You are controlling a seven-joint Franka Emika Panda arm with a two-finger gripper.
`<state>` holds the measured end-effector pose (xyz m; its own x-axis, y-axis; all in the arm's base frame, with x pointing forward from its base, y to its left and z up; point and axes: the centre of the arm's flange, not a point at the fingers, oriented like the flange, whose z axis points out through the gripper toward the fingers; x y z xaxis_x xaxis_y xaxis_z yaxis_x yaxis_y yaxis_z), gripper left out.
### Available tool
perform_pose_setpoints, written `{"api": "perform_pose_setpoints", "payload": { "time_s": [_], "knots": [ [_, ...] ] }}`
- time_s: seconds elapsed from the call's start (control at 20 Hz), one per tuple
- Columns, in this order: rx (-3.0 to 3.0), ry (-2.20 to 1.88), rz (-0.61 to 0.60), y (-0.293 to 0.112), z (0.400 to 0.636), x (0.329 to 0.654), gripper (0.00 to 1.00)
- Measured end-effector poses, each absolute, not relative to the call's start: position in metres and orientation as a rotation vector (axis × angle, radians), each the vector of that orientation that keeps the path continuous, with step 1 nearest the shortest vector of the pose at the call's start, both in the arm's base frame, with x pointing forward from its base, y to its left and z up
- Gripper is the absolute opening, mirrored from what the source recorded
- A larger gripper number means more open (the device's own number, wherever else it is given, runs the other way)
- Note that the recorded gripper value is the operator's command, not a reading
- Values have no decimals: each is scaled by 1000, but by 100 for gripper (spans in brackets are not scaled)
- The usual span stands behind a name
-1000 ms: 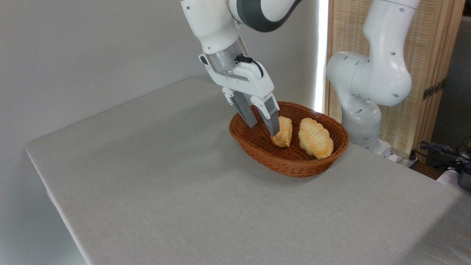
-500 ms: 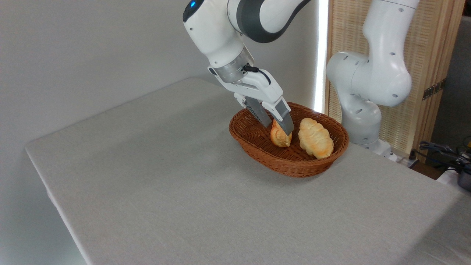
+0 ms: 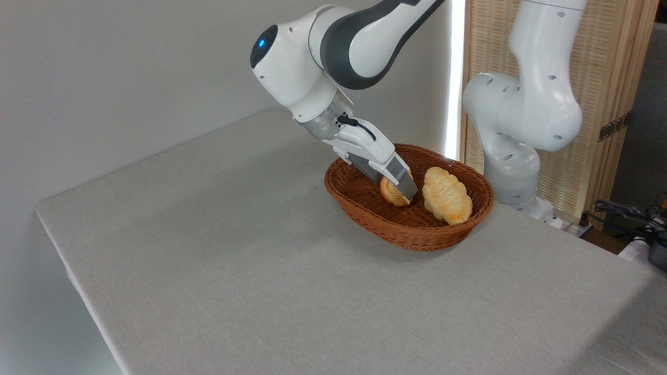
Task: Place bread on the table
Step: 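Close the gripper on the small round bread roll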
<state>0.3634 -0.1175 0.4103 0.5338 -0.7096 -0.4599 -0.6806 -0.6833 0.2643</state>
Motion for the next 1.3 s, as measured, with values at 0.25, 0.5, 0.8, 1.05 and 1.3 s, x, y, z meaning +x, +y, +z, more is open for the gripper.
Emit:
{"api": "perform_pose_setpoints", "payload": {
  "time_s": [0.25, 0.5, 0.8, 1.05, 1.3],
  "knots": [
    [2696, -1225, -842, -121, 409, 364, 45],
    [2695, -1222, -824, -122, 409, 366, 45],
    [2695, -1223, -822, -122, 409, 366, 45],
    [2695, -1223, -821, -123, 409, 367, 46],
    [2696, -1227, -816, -123, 410, 367, 46]
  ]
}}
